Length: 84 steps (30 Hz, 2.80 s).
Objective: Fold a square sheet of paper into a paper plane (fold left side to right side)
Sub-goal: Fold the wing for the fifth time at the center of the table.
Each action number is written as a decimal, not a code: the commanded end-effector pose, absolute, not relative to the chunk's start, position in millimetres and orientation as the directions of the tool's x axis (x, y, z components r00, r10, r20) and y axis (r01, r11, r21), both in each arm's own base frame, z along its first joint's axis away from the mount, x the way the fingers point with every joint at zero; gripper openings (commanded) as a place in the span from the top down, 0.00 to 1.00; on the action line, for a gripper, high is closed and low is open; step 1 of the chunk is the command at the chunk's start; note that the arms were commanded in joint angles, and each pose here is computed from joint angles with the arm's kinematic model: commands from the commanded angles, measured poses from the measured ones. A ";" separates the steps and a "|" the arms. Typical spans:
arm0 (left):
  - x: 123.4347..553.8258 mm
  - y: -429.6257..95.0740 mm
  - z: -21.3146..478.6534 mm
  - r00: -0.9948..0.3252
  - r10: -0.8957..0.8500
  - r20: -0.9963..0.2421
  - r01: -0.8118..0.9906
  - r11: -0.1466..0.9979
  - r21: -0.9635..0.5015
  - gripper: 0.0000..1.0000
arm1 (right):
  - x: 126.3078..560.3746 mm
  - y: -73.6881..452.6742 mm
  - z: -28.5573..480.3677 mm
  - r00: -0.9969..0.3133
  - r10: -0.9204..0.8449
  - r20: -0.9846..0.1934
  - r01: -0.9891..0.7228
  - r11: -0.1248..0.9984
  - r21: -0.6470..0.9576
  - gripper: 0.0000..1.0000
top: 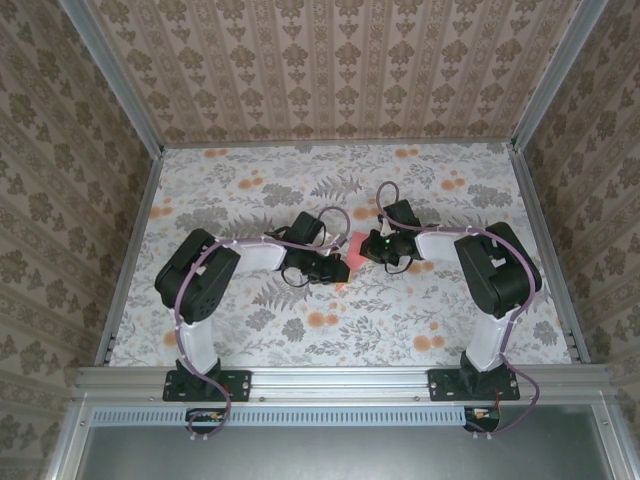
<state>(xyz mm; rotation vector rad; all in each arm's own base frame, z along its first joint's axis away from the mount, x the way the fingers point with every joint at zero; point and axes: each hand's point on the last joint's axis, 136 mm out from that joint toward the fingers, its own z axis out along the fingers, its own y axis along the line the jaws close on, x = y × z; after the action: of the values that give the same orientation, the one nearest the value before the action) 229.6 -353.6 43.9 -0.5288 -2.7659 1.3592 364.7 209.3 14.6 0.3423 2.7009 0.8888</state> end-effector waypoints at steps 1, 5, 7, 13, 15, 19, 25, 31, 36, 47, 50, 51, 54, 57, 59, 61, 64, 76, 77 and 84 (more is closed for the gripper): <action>225.0 -348.7 30.0 -0.946 0.310 -0.100 0.274 0.592 -0.758 0.87 | 338.5 190.2 -23.5 -0.950 0.298 -0.097 0.216 0.847 0.485 0.92; 224.1 -344.5 20.8 -0.947 0.310 -0.082 0.265 0.612 -0.745 0.87 | 338.5 189.5 -23.2 -0.951 0.294 -0.098 0.213 0.851 0.481 0.92; 223.1 -343.8 17.8 -0.947 0.312 -0.077 0.264 0.617 -0.742 0.87 | 338.0 189.2 -23.7 -0.951 0.292 -0.097 0.214 0.853 0.476 0.92; 222.3 -340.1 11.8 -0.949 0.310 -0.064 0.256 0.631 -0.732 0.87 | 337.6 187.9 -24.1 -0.953 0.289 -0.095 0.213 0.858 0.468 0.92; 221.3 -338.7 10.3 -0.949 0.310 -0.060 0.254 0.636 -0.728 0.87 | 337.5 187.6 -24.1 -0.953 0.288 -0.097 0.212 0.859 0.466 0.91; 221.7 -335.6 10.2 -0.951 0.303 -0.061 0.252 0.643 -0.723 0.87 | 337.5 186.5 -24.3 -0.953 0.287 -0.096 0.213 0.862 0.459 0.91; 217.3 -331.2 9.4 -0.952 0.302 -0.054 0.247 0.647 -0.721 0.88 | 337.6 185.7 -25.3 -0.955 0.283 -0.090 0.215 0.868 0.449 0.91; 206.0 -322.5 4.1 -0.952 0.305 -0.030 0.233 0.656 -0.718 0.89 | 337.8 184.6 -25.9 -0.957 0.279 -0.083 0.216 0.871 0.441 0.91; 196.1 -315.2 5.9 -0.949 0.315 -0.028 0.239 0.656 -0.716 0.90 | 337.1 183.2 -26.4 -0.957 0.280 -0.079 0.220 0.872 0.437 0.91; 198.0 -308.4 24.2 -0.951 0.301 -0.070 0.255 0.636 -0.729 0.91 | 336.7 183.6 -25.9 -0.958 0.278 -0.074 0.219 0.872 0.437 0.91; 205.7 -315.4 45.9 -0.943 0.309 -0.123 0.294 0.601 -0.743 0.91 | 336.6 184.1 -25.5 -0.958 0.277 -0.074 0.219 0.872 0.439 0.91; 207.8 -317.8 51.0 -0.941 0.311 -0.133 0.302 0.593 -0.747 0.91 | 336.2 184.1 -25.5 -0.958 0.277 -0.073 0.219 0.872 0.438 0.91; 215.8 -326.1 61.7 -0.936 0.313 -0.159 0.318 0.569 -0.758 0.91 | 336.3 184.5 -25.2 -0.958 0.276 -0.072 0.218 0.871 0.440 0.91; 224.2 -334.5 60.5 -0.933 0.320 -0.163 0.325 0.561 -0.761 0.91 | 336.3 183.9 -25.5 -0.958 0.278 -0.072 0.219 0.871 0.439 0.91; 230.0 -341.6 57.4 -0.931 0.328 -0.162 0.328 0.556 -0.764 0.91 | 336.2 184.2 -25.4 -0.958 0.277 -0.071 0.219 0.871 0.440 0.92; 234.5 -348.3 52.9 -0.928 0.337 -0.159 0.331 0.552 -0.765 0.90 | 335.9 184.5 -25.9 -0.959 0.276 -0.070 0.219 0.871 0.439 0.91; 238.9 -359.3 46.7 -0.921 0.357 -0.153 0.339 0.544 -0.768 0.90 | 335.9 185.7 -25.3 -0.959 0.274 -0.069 0.217 0.870 0.443 0.91; 228.7 -344.3 16.0 -0.925 0.370 -0.085 0.313 0.616 -0.723 0.89 | 335.1 184.8 -24.2 -0.961 0.268 -0.067 0.214 0.875 0.434 0.92; 225.5 -341.1 13.8 -0.926 0.370 -0.076 0.308 0.622 -0.720 0.90 | 335.5 184.7 -23.6 -0.962 0.266 -0.068 0.212 0.877 0.432 0.91; 202.1 -322.0 3.2 -0.925 0.379 -0.031 0.287 0.643 -0.710 0.90 | 337.8 185.5 -21.8 -0.964 0.256 -0.074 0.200 0.878 0.434 0.91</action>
<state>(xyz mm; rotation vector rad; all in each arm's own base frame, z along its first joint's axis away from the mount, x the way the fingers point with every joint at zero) 229.7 -345.7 21.7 -0.5973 -2.7678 1.2867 362.6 208.7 14.4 0.2977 2.7692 0.8392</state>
